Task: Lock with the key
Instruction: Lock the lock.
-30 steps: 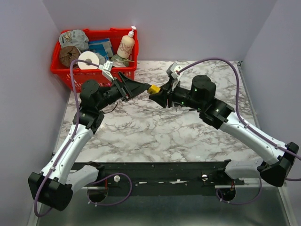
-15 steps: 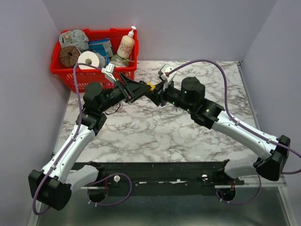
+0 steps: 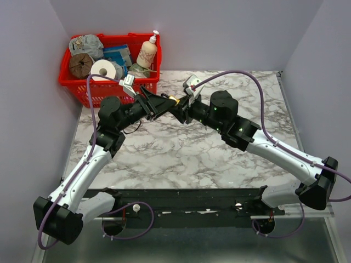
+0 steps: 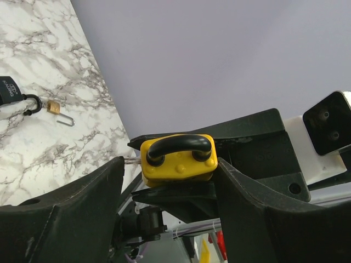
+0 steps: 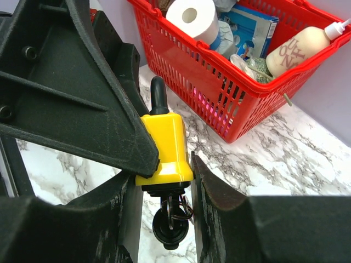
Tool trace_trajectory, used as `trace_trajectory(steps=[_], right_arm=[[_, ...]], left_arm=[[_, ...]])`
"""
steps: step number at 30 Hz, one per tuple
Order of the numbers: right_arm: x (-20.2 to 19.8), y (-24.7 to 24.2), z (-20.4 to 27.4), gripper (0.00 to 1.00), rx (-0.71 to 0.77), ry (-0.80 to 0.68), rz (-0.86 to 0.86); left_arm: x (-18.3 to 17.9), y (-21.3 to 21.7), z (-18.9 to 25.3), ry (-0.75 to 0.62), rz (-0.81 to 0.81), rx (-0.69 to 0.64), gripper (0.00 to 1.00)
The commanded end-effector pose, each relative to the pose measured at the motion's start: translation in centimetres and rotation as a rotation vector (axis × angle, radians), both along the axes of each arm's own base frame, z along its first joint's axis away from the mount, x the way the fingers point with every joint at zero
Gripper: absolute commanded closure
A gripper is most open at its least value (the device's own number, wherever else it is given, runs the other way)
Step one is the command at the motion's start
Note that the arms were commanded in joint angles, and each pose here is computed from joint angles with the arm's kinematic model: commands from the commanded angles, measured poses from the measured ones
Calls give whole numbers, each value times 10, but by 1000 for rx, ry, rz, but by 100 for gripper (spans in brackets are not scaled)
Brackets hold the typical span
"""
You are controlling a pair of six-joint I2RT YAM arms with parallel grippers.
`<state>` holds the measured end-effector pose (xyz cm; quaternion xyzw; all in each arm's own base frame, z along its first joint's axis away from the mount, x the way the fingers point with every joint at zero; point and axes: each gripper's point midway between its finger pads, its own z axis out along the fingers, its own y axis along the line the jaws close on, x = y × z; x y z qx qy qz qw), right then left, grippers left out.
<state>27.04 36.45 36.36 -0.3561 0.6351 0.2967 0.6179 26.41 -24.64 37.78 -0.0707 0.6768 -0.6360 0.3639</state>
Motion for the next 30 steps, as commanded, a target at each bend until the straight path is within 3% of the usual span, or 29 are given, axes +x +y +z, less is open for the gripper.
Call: trace_trajectory(steps=[1,3,14,20,25,26,28,29,30], right_arm=[[0,0,37,99,87,-88,-14],[0,0,36,99,85,-85,-14],[5,-4,34,99,94,-75,-54],[2,-2,30,99,91,-67,-38],[2,-2,23,99,77,-55,-34],[1,-3,21,95,71,-52,-34],[1,-5,18,83,61,-50,-37],[-1,-6,16,69,57,-48,-32],[-3,-7,15,62,51,-46,-29]], left_arm=[[7,-1,5,-4,23,-26,31],[9,-1,7,0,21,-40,34],[11,-2,17,-12,12,-78,31],[14,-1,10,12,21,-74,53],[18,4,3,29,37,-67,94],[20,6,0,35,47,-64,99],[21,9,-3,49,54,-63,100],[22,11,-6,53,59,-60,100],[23,14,-7,53,70,-62,100]])
